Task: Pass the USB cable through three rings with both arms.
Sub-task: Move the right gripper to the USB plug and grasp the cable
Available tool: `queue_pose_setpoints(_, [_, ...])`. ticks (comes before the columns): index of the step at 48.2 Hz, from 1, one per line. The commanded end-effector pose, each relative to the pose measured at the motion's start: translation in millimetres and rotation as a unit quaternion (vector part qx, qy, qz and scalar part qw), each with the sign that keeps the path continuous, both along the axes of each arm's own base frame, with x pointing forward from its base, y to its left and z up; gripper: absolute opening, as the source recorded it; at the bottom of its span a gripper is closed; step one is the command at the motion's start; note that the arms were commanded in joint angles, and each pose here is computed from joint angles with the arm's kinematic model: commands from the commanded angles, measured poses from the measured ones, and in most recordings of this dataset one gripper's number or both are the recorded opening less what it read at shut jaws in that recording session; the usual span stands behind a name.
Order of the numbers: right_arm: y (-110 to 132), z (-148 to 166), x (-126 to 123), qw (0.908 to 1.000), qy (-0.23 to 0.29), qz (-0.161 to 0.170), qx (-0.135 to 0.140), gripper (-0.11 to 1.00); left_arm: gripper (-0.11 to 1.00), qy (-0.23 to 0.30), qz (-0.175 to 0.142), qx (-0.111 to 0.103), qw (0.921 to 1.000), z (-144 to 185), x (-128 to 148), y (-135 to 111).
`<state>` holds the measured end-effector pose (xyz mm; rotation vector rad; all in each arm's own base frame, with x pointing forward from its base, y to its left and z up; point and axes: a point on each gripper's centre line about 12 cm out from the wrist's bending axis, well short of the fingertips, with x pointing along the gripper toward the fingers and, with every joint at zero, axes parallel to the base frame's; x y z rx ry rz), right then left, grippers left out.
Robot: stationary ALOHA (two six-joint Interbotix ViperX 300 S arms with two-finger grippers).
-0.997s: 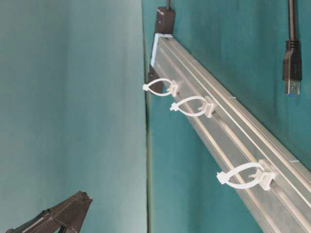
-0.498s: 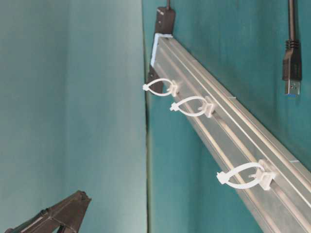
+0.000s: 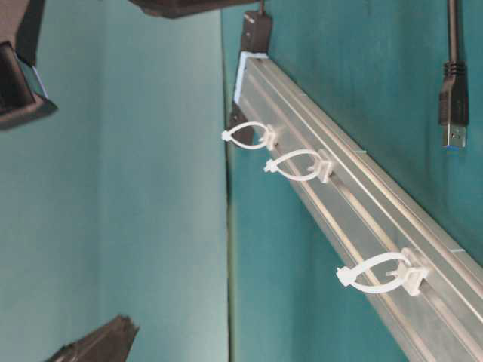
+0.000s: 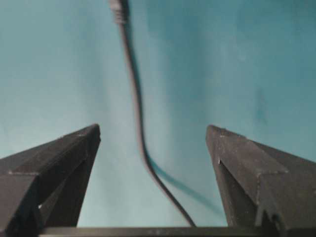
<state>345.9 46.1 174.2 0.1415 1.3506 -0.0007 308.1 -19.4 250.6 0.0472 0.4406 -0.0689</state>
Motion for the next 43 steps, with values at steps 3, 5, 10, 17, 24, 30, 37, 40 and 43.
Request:
queue_pose_setpoints(3, [16,-4,14,0.9996,-0.023,0.013,0.003,0.85,-0.01,-0.031,0.004,-0.010,0.9995,14,-7,1])
queue_pose_setpoints(5, [20,-6,17,0.9995,-0.028,0.015,0.005,0.85,-0.01,-0.036,0.005,-0.013,0.9993,15,-11,1])
queue_pose_setpoints(10, [27,-17,24,0.9995,-0.024,0.022,0.004,0.85,-0.01,-0.044,0.005,-0.015,0.9989,17,-17,1])
queue_pose_setpoints(17, [29,-36,26,0.9996,-0.007,0.026,-0.001,0.85,-0.01,-0.051,0.007,-0.019,0.9985,19,-24,2])
queue_pose_setpoints(24, [29,-44,30,0.9995,-0.010,0.029,-0.005,0.84,-0.01,-0.056,0.009,-0.024,0.9981,21,-27,2])
queue_pose_setpoints(30, [29,-49,33,0.9994,-0.016,0.030,-0.007,0.84,-0.01,-0.055,0.009,-0.024,0.9982,20,-27,2])
queue_pose_setpoints(37, [29,-57,34,0.9995,-0.009,0.029,-0.008,0.84,-0.01,-0.052,0.010,-0.025,0.9983,18,-27,2])
queue_pose_setpoints(40, [27,-60,33,0.9996,-0.005,0.028,-0.009,0.84,-0.01,-0.051,0.010,-0.025,0.9983,18,-28,2])
queue_pose_setpoints(43, [26,-62,34,0.9996,-0.002,0.026,-0.009,0.84,-0.01,-0.051,0.010,-0.025,0.9983,18,-28,2])
